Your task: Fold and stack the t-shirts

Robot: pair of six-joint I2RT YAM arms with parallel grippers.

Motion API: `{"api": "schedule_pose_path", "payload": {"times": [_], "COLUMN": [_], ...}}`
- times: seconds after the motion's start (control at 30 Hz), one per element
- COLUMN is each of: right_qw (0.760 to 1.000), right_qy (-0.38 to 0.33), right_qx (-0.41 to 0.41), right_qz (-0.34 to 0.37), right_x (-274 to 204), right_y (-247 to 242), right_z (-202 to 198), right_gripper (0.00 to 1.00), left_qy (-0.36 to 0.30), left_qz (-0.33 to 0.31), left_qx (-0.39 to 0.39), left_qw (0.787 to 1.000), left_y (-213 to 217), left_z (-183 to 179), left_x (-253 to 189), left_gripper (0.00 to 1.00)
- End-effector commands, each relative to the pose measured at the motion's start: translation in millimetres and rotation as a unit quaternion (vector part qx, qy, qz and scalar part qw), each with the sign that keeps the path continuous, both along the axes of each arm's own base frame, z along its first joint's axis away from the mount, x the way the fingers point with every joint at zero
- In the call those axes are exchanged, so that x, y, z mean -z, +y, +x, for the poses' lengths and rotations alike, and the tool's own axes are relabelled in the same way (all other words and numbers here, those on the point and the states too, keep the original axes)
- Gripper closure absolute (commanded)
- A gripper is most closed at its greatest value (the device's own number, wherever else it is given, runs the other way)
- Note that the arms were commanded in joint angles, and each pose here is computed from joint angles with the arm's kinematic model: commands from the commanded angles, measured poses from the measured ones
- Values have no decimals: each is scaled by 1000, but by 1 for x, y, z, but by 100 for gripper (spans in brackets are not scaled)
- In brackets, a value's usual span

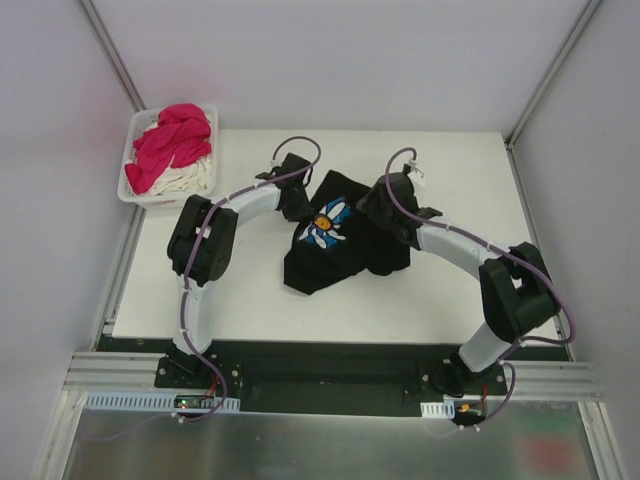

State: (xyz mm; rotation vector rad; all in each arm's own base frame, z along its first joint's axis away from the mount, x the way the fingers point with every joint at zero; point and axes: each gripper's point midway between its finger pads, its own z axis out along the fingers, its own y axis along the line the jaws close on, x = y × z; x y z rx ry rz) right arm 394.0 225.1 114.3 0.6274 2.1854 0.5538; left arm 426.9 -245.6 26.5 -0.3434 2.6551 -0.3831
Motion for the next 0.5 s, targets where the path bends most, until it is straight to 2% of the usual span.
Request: {"api": "schedule_pose_path", "payload": {"times": [0.0, 0.03, 0.1, 0.13, 0.2, 0.23, 0.3, 0.33, 0.43, 0.47], "right_qw": [998, 998, 996, 997, 995, 994, 984, 981, 969, 966], "right_qy": [-66, -63, -74, -59, -50, -53, -60, -66, -73, -79], "right_qx": [-6, -17, -40, -58, -90, -100, -165, -180, -233, -241], "right_qz": [3, 9, 4, 4, -7, -4, 13, 18, 43, 46], "right_x": [-45, -45, -56, -45, -44, -48, -57, -67, -86, -99], "right_y": [2, -1, 1, 4, 8, 14, 34, 44, 67, 72], "right_z": [41, 47, 60, 65, 71, 82, 86, 98, 99, 102], "right_gripper": [53, 63, 72, 82, 92, 99, 99, 99, 99, 99], "left_qy": [24, 31, 27, 29, 19, 23, 19, 11, -20, -3], "left_qz": [26, 26, 42, 42, 51, 43, 43, 45, 52, 81], "left_qx": [-53, -72, -93, -108, -129, -156, -202, -199, -219, -228], "left_qw": [998, 997, 994, 993, 990, 987, 978, 979, 974, 970], "left_y": [22, 28, 39, 47, 56, 66, 77, 80, 82, 94], "left_z": [-26, -37, -48, -64, -81, -104, -128, -150, -172, -187], "left_x": [17, 17, 15, 12, 6, -1, -11, -22, -51, -53], "left_gripper": [100, 100, 100, 100, 100, 100, 100, 100, 100, 100]}}
